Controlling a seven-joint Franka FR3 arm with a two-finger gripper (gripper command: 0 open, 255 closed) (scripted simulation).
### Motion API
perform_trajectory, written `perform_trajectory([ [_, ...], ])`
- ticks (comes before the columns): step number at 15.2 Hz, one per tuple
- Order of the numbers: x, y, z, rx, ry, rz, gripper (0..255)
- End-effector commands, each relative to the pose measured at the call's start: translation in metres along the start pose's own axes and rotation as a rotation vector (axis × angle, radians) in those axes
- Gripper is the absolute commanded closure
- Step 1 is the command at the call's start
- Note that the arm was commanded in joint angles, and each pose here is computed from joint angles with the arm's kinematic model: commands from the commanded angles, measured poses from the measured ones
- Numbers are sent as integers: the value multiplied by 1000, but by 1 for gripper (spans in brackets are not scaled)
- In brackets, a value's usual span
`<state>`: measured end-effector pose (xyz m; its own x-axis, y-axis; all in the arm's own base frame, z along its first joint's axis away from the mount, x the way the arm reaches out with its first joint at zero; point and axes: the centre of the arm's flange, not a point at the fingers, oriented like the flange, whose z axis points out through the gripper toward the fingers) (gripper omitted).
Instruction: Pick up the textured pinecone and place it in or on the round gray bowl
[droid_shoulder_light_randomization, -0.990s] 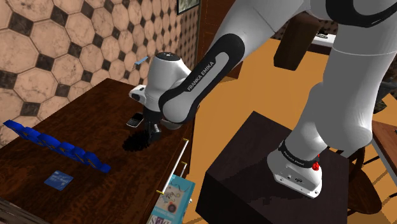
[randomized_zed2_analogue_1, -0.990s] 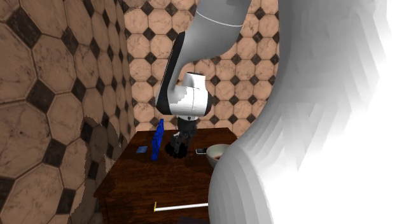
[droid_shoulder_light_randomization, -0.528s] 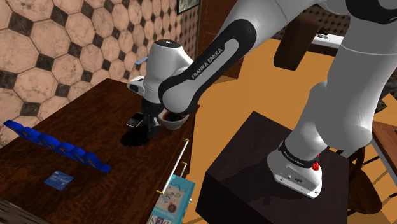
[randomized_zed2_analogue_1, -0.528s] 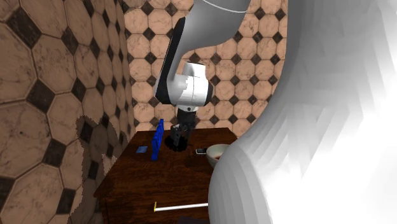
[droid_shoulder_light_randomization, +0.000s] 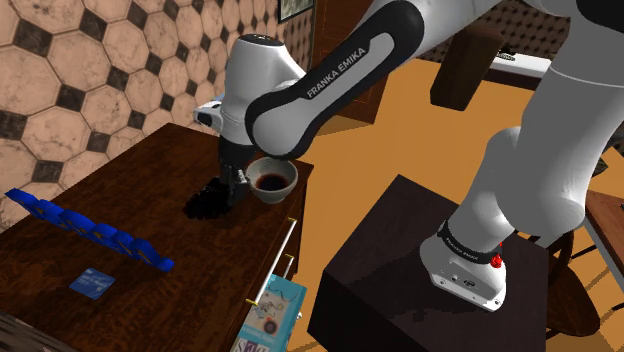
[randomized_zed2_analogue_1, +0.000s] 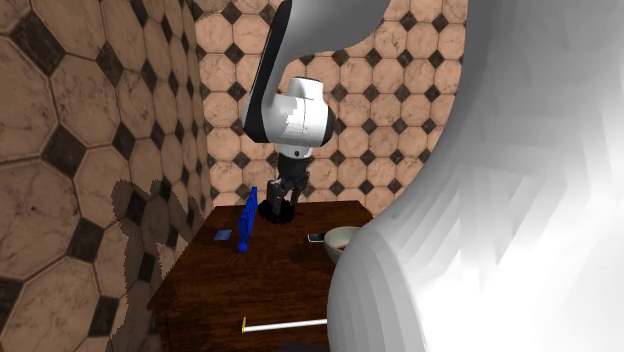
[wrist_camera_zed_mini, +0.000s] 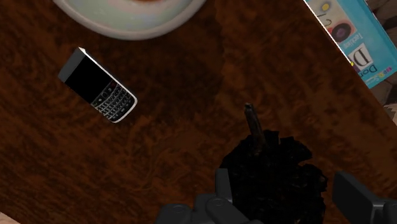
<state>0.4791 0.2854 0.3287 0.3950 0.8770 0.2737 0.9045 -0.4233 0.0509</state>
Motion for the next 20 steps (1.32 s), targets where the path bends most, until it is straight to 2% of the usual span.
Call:
perform_trajectory([
  [1, 2, 0, -11, 0, 0, 0, 255],
  [4, 5, 0, -22, 0, 0, 0, 255],
  [20, -159, 124, -83, 0, 0, 0, 255],
])
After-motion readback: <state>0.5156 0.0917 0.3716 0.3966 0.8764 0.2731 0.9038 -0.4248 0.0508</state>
